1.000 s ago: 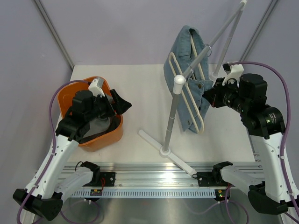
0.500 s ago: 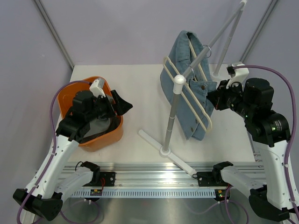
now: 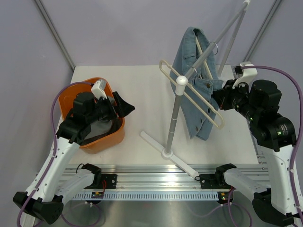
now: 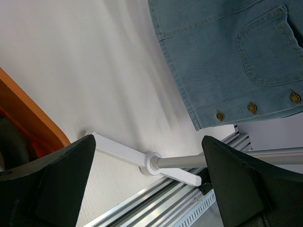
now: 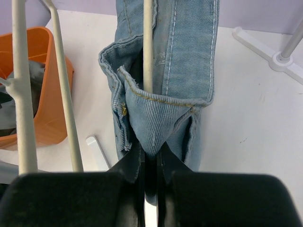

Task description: Remove the skirt from the hanger

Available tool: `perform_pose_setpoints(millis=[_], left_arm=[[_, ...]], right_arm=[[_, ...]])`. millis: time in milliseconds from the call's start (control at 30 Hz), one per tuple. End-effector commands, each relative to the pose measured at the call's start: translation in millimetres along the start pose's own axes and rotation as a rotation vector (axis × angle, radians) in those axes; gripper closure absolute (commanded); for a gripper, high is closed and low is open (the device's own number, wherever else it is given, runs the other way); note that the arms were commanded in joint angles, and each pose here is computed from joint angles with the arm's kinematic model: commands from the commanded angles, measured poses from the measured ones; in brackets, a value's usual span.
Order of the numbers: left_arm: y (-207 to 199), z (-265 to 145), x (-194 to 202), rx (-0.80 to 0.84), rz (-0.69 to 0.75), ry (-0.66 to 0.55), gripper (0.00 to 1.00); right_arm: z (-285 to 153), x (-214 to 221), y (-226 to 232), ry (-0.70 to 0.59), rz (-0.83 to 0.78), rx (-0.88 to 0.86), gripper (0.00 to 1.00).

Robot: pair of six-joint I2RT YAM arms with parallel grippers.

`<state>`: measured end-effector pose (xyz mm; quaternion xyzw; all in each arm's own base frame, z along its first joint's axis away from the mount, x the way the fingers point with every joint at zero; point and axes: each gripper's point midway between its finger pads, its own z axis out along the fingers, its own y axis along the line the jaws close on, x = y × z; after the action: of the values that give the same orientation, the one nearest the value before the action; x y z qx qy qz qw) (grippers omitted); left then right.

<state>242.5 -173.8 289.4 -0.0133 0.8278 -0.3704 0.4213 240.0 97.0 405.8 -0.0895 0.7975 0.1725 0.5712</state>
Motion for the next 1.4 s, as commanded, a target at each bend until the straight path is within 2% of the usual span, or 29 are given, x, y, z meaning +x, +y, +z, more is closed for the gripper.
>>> perform_pose_setpoints(millis=[0,333,733,1100,1367], left_arm=[[-18,-5,-7,0.078,0.012,-0.02,0.01],[-20,-1,8,0.111,-0.003,0.035,0.01],[-38,5,32,0.173,0.021,0.126,0.01],[-46,-6,54,0.225,0.023,0.156,0.01],[-60,-26,51,0.294,0.034,0.125,0.01]], right_arm=[[-29,-78,16,-0.304,-0.029,-0.045,1.0],[-50,-82,16,-0.351,0.002,-0.033,1.0],[-85,-64,13,-0.356,0.042,-0.008,1.0],[-107,-19,-3,-0.283,0.094,0.077,1.0],[-99,12,-10,-0.2,0.173,0.111,1.0]])
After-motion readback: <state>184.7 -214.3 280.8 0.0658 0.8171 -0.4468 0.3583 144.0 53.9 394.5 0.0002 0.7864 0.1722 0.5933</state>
